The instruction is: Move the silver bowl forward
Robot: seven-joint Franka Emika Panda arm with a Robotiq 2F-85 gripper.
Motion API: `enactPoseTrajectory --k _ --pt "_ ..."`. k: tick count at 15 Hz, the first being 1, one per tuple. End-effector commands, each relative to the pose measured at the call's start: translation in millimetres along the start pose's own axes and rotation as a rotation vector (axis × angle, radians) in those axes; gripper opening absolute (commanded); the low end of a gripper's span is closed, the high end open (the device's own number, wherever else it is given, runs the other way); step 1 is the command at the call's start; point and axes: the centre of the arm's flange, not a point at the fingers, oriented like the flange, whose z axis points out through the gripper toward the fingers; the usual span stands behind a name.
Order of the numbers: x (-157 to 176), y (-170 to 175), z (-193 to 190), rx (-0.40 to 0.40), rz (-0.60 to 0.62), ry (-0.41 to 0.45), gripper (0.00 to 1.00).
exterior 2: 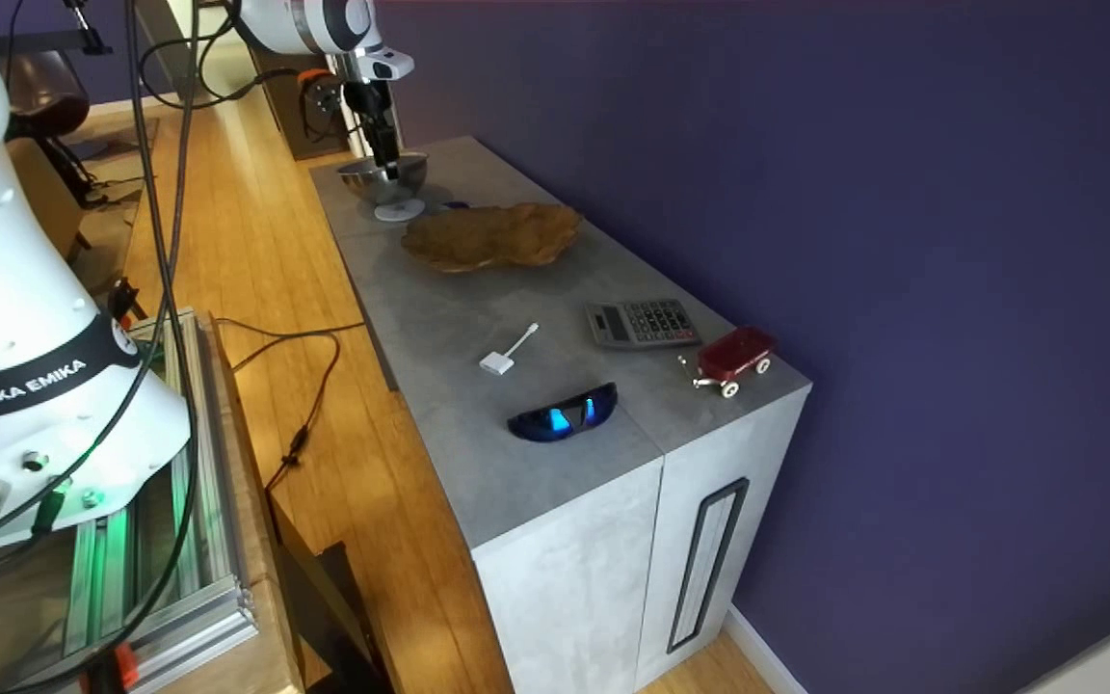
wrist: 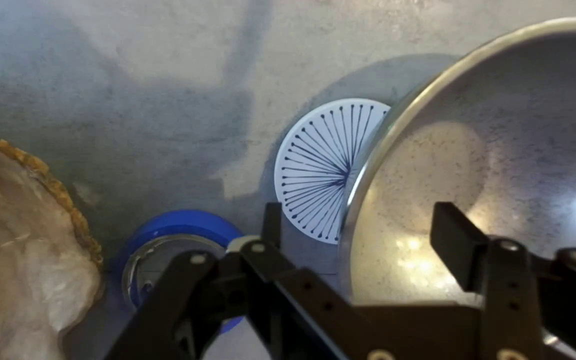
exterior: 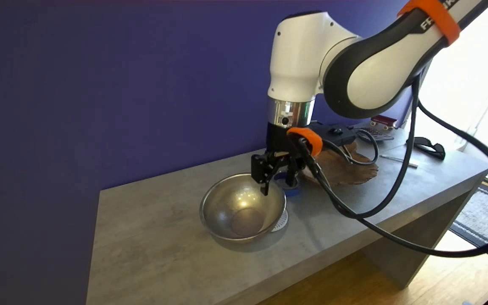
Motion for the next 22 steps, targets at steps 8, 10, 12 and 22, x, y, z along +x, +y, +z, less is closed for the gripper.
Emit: enactPoseTrajectory --k 8,10,12,22 --pt "20 -6 12 0.017 0.01 -0.07 0.01" --pt "19 -4 6 0.04 -0.008 -0.082 0.0" --pt "17 -5 -3 0.098 -0.029 -0.097 0.02" --pt "9 71 -49 0.287 0.313 0.037 0.02"
